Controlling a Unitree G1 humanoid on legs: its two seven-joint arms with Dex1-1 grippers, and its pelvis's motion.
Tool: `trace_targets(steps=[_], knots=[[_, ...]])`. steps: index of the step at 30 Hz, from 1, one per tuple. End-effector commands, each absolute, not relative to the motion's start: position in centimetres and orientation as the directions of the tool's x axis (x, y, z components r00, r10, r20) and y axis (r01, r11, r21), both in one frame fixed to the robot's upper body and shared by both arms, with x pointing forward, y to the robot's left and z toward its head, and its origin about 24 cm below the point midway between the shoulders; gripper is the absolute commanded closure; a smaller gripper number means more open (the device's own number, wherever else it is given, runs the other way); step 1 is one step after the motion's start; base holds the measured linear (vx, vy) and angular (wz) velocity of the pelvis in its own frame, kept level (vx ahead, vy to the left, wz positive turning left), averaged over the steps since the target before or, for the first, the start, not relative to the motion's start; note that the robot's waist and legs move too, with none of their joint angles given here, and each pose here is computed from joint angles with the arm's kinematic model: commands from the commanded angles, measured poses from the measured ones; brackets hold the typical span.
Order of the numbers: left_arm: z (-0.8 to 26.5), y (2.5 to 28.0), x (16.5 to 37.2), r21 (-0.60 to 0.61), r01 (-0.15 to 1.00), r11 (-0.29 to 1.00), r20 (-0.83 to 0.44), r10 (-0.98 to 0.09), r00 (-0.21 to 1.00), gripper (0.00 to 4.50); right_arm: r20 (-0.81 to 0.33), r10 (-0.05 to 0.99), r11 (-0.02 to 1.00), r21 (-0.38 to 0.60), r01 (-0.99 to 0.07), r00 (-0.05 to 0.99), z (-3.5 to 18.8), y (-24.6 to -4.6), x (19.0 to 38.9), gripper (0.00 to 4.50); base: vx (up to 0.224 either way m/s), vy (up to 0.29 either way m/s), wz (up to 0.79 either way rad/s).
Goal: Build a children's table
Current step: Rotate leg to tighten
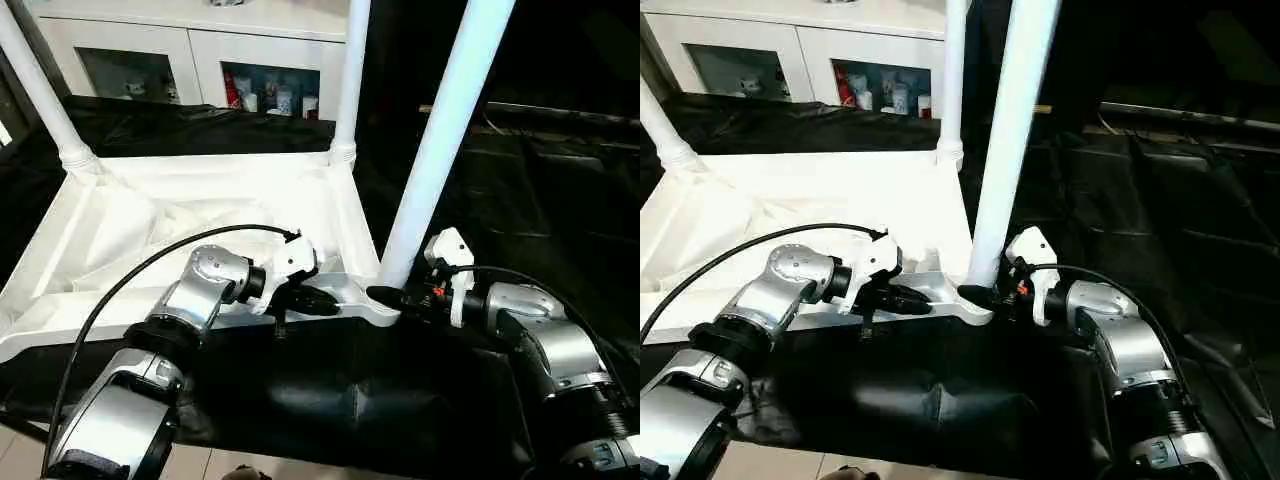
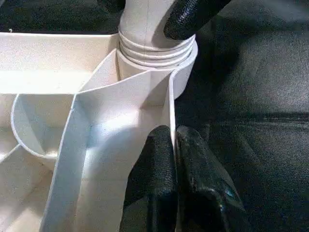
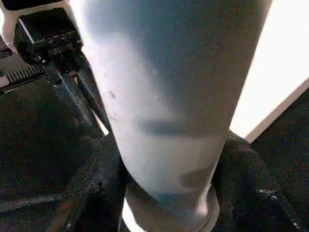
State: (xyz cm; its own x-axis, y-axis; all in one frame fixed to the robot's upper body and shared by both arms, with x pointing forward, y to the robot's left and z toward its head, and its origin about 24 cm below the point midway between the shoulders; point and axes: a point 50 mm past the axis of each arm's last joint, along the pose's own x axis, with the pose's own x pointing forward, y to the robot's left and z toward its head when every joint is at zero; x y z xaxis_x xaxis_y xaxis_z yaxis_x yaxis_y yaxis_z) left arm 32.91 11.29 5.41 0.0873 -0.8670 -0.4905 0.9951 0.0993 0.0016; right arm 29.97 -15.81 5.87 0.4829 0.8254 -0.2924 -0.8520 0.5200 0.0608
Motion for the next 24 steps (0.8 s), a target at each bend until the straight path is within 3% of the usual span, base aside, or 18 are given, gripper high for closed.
trace_targets(steps=[1, 14, 15, 18, 20, 24], knots=[[5.4, 11.4, 32.9, -0.001, 0.994, 0.11, -0.482, -0.871, 0.096, 4.5, -0.288, 0.83, 0.515, 0.065, -0.855, 0.478, 6.0, -15.9, 30.1, 2.4, 0.0, 0.0, 0.0], [5.3, 11.2, 33.0, -0.001, 0.991, 0.136, -0.478, -0.87, 0.119, 4.5, -0.297, 0.808, 0.552, 0.083, -0.83, 0.508, 5.0, -15.9, 29.7, 2.48, 0.0, 0.0, 0.0], [5.2, 11.0, 33.4, 0.017, 0.982, 0.19, -0.485, -0.857, 0.174, 4.5, -0.298, 0.748, 0.64, 0.09, -0.763, 0.593, 4.4, -16.1, 30.2, 2.48, 0.0, 0.0, 0.0], [5.0, 10.5, 33.9, 0.038, 0.967, 0.25, -0.485, -0.842, 0.237, 4.5, -0.304, 0.676, 0.722, 0.09, -0.686, 0.671, 3.7, -16.0, 30.7, 2.48, 0.0, 0.0, 0.0], [4.9, 9.8, 34.2, 0.049, 0.956, 0.288, -0.493, -0.826, 0.274, 4.5, -0.313, 0.58, 0.809, 0.111, -0.577, 0.752, 2.9, -15.5, 31.3, 2.49, 0.0, 0.0, 0.0], [4.9, 6.9, 35.3, 0.089, 0.905, 0.415, -0.494, -0.771, 0.402, 4.5, -0.334, 0.423, 0.906, 0.147, -0.396, 0.842, 1.9, -12.5, 32.3, 2.5, 0.0, 0.0, 0.0]])
